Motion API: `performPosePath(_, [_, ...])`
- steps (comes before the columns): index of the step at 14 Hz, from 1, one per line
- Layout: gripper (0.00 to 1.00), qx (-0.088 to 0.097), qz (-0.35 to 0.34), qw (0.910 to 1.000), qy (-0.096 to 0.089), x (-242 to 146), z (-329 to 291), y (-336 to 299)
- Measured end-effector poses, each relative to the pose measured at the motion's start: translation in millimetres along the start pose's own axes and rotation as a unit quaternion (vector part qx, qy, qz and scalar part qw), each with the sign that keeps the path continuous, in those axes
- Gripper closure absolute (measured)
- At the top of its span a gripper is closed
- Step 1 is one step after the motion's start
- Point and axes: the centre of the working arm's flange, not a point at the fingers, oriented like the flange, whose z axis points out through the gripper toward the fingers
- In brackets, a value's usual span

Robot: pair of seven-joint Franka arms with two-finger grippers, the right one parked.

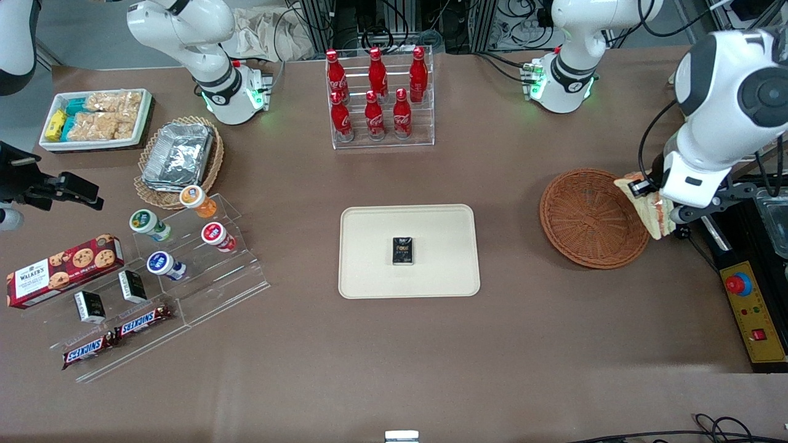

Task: Place sandwich from basket to tray
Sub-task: 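Lift the sandwich out of the basket with the left gripper, then carry the sandwich to the white tray beside the black packet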

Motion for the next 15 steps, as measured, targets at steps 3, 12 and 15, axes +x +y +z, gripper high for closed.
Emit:
performPosePath(3, [0.75, 0.000, 0.065, 0.9978, 0.014, -17, -40, 52])
performPosePath(12, [0.75, -0.056, 0.205, 0.9767, 0.026, -64, 17, 222])
performPosePath(15, [0.75, -0.074, 0.207, 0.9752, 0.025, -66, 74, 258])
